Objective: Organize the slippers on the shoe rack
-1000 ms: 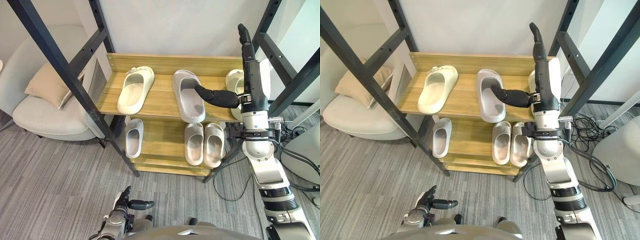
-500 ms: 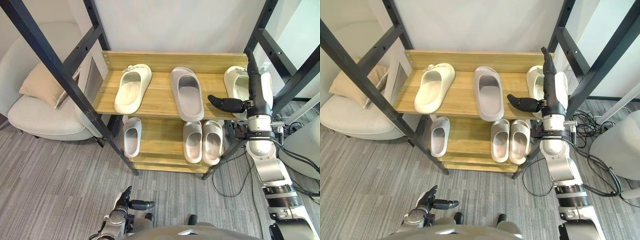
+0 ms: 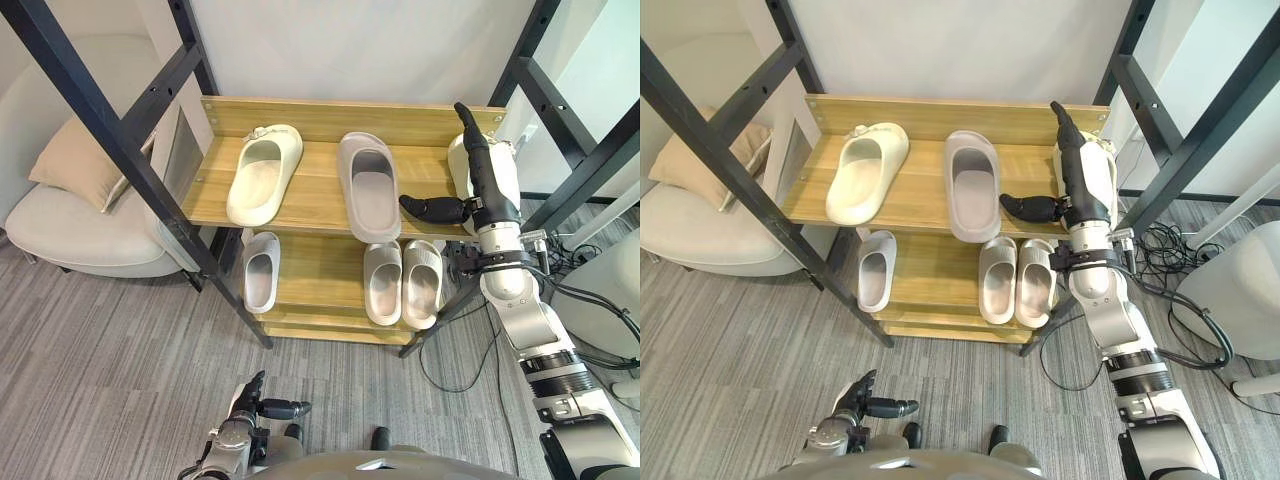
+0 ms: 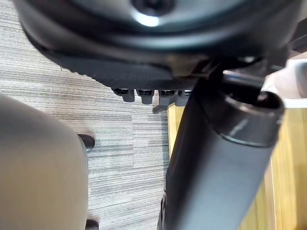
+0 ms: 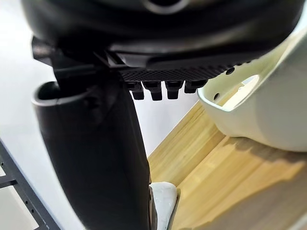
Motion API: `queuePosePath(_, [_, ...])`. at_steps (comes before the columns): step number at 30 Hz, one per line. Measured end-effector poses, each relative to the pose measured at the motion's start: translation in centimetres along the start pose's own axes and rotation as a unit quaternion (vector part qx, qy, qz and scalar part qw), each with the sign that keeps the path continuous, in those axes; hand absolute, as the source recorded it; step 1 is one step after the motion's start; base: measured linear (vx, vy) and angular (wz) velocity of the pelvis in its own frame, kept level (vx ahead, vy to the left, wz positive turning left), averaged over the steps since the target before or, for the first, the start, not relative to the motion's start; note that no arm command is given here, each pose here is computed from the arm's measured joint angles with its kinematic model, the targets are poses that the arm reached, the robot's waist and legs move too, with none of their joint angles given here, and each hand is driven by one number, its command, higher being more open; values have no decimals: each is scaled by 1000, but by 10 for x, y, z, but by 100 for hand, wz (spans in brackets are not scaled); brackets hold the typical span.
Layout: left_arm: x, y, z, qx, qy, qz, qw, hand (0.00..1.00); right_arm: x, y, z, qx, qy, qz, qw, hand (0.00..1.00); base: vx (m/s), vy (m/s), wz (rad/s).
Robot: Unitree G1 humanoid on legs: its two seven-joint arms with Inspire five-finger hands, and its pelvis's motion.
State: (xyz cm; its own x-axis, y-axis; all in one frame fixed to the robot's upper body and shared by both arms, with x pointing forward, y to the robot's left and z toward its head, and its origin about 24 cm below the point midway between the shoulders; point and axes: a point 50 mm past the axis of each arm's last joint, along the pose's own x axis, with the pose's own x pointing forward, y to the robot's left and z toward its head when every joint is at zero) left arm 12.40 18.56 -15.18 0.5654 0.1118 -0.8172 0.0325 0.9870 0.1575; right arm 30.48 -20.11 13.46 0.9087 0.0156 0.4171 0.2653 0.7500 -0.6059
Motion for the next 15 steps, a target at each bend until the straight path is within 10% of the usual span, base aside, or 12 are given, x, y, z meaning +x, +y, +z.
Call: queuePosePath(15, [0, 1, 2, 0, -5, 2, 1000, 100, 2, -3, 12, -15, -28, -5, 999, 100, 4, 2, 2])
